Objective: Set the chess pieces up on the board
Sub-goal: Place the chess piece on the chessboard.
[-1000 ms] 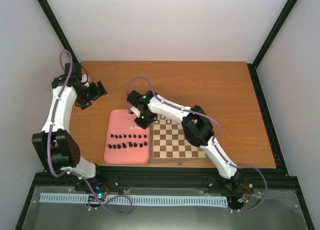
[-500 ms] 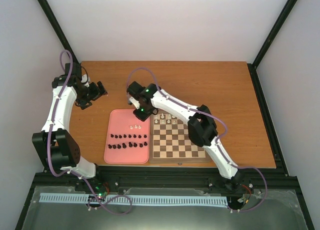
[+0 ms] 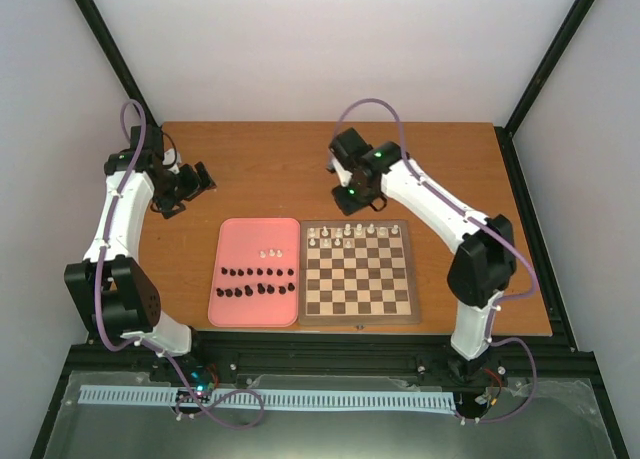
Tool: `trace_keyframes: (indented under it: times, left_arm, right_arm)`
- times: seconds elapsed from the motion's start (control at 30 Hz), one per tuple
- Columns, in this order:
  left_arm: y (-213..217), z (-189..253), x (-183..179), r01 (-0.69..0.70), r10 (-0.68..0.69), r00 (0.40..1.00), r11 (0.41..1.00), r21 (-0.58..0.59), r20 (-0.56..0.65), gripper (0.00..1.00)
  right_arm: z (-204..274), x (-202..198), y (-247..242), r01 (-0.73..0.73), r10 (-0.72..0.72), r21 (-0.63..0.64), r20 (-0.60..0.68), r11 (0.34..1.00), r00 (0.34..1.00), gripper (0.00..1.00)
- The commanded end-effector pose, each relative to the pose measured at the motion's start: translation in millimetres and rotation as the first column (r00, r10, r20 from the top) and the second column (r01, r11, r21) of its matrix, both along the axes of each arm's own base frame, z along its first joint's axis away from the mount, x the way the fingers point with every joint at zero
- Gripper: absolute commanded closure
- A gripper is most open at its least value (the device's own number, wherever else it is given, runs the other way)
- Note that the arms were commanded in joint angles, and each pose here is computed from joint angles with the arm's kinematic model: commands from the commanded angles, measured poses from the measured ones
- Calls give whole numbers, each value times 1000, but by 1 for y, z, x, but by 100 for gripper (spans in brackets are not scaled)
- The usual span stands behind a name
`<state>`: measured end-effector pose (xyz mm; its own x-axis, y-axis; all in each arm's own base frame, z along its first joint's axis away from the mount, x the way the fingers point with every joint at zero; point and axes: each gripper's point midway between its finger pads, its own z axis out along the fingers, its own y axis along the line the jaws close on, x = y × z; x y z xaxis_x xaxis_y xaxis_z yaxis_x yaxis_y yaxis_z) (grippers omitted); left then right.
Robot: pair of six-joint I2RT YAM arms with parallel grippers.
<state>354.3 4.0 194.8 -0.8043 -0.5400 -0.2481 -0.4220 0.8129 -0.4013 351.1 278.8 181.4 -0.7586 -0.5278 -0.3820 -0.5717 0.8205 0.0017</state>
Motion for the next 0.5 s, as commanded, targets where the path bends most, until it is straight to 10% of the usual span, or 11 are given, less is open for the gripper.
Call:
trace_keyframes:
  times: [0.0, 0.47]
  left_arm:
    - [0, 5, 9, -1, 1, 1000, 1000, -15, 26, 0]
    - [0, 6, 15, 4, -3, 1000, 1000, -15, 22, 0]
  right_arm:
    - [-23, -20, -40, 79, -82, -37, -67, 996, 994, 96]
    - [-83, -44, -51, 70, -81, -68, -185, 995, 979, 95]
